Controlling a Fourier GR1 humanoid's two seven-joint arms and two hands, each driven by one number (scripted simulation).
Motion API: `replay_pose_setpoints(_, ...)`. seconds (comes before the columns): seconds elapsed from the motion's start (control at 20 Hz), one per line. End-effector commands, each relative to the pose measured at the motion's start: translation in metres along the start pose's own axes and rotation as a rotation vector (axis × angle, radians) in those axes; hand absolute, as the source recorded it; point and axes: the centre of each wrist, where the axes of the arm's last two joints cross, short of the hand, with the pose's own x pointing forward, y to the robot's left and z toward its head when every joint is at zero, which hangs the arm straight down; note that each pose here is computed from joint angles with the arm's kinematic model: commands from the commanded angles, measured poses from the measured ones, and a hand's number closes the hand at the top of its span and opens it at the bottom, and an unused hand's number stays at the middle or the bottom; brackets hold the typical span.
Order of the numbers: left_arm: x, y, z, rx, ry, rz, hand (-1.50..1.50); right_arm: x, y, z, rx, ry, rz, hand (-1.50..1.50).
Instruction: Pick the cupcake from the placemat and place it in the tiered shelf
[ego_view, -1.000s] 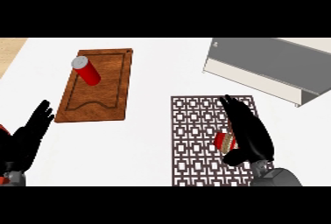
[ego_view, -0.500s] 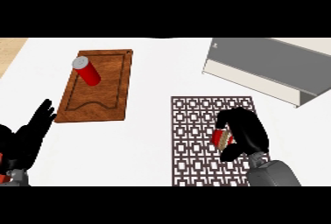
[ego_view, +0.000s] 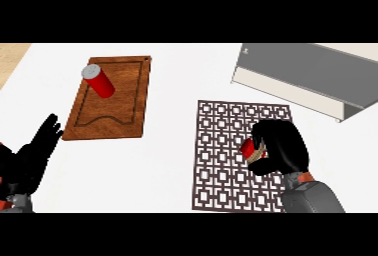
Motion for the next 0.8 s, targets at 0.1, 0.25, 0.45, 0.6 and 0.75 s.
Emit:
replay_pose_setpoints(0.1,-0.008,0.002,0.010,-0.038,0.013,-0.003,0.00,0.039,-0.028,-0.049,0.090,0.198,0.082,1.50)
replay_pose_setpoints(0.25,0.008,-0.009,0.007,-0.013,-0.005,0.001,0.00,0.075,-0.054,-0.041,0.023,0.176,0.046,1.50)
replay_pose_setpoints(0.45,-0.001,0.009,0.002,-0.013,0.021,-0.008,0.00,0.065,-0.098,-0.032,-0.047,0.175,0.002,1.50)
replay_pose_setpoints(0.6,-0.005,0.005,0.003,0.006,0.020,-0.006,0.00,0.083,-0.129,0.003,-0.104,0.172,-0.090,1.50)
replay_pose_setpoints(0.75,-0.004,0.007,0.011,0.000,0.026,-0.002,0.00,0.070,-0.163,0.020,-0.136,0.172,-0.230,1.50)
